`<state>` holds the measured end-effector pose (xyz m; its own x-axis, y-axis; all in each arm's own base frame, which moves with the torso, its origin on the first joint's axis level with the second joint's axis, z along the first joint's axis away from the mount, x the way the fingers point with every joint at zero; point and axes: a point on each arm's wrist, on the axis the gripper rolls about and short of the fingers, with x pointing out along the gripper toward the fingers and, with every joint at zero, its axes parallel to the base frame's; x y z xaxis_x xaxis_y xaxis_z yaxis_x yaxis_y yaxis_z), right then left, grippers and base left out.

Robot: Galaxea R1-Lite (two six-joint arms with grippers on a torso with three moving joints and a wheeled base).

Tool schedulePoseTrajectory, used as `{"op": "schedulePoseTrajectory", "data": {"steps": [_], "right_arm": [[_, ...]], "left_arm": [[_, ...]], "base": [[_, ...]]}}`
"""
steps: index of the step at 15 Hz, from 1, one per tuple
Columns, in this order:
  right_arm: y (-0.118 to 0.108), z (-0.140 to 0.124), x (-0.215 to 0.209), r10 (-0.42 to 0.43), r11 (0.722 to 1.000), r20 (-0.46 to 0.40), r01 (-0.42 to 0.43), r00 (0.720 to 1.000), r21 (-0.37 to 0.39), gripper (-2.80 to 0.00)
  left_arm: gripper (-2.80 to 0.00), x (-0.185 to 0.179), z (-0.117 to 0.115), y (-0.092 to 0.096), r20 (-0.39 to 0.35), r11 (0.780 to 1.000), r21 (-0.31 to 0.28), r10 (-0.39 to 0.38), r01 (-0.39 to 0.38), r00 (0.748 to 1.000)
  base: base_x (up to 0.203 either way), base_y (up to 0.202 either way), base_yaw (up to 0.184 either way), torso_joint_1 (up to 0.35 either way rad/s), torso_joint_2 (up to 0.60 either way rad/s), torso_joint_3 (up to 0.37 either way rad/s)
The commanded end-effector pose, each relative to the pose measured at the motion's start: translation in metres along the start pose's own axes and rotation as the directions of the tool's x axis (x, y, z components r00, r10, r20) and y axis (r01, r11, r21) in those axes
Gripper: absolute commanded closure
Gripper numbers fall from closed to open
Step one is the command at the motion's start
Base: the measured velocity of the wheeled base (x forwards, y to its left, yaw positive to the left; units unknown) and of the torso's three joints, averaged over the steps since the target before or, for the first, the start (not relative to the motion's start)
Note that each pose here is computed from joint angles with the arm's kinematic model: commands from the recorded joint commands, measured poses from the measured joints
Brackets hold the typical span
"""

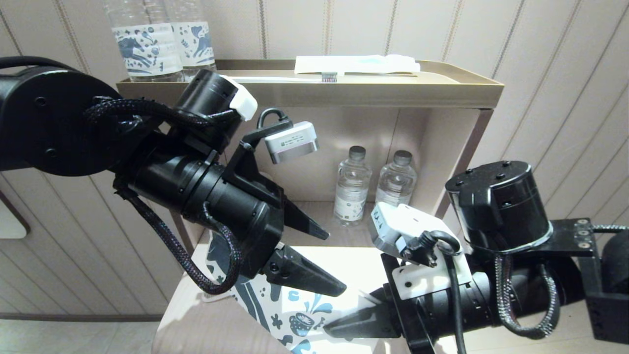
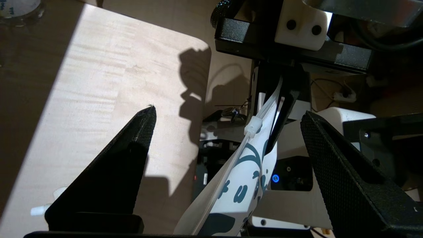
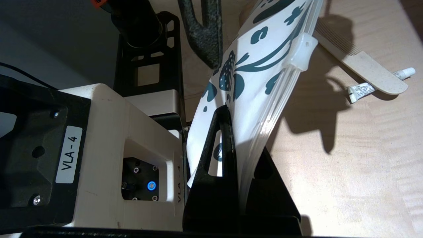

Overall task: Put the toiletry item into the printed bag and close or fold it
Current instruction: Hand it to the other hand

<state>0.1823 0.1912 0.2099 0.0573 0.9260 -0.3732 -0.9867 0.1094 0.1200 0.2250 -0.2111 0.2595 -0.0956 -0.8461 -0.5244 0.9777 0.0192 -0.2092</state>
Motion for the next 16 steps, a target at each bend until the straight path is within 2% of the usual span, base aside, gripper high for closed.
{"op": "schedulePoseTrajectory", "data": {"steps": [1,4,5,16], "right_arm": [[0.0006,-0.0002,-0.0002,0.005,1.0,0.001,-0.005,1.0,-0.002,0.0],[0.0012,0.0006,0.0002,0.007,1.0,0.003,-0.007,1.0,-0.005,0.0],[0.0009,0.0003,0.0,0.006,1.0,0.002,-0.006,1.0,-0.004,0.0],[0.0015,0.0015,-0.0023,0.001,1.0,0.008,-0.001,1.0,-0.008,0.0]], "left_arm": [[-2.8,-0.0007,-0.003,-0.0025,-0.006,1.0,0.004,-0.007,0.007,1.0],[-2.8,-0.0015,-0.0033,-0.0034,-0.007,1.0,0.023,-0.004,0.004,1.0],[0.0,-0.0019,-0.0026,-0.0035,-0.005,1.0,0.022,-0.003,0.003,1.0],[0.0,-0.0019,-0.0003,-0.0056,0.002,1.0,0.012,-0.012,0.012,1.0]], "base": [[0.0,0.0,0.0,0.0,0.0,0.0],[0.0,0.0,0.0,0.0,0.0,0.0],[0.0,0.0,0.0,0.0,0.0,0.0],[0.0,0.0,0.0,0.0,0.0,0.0]]}}
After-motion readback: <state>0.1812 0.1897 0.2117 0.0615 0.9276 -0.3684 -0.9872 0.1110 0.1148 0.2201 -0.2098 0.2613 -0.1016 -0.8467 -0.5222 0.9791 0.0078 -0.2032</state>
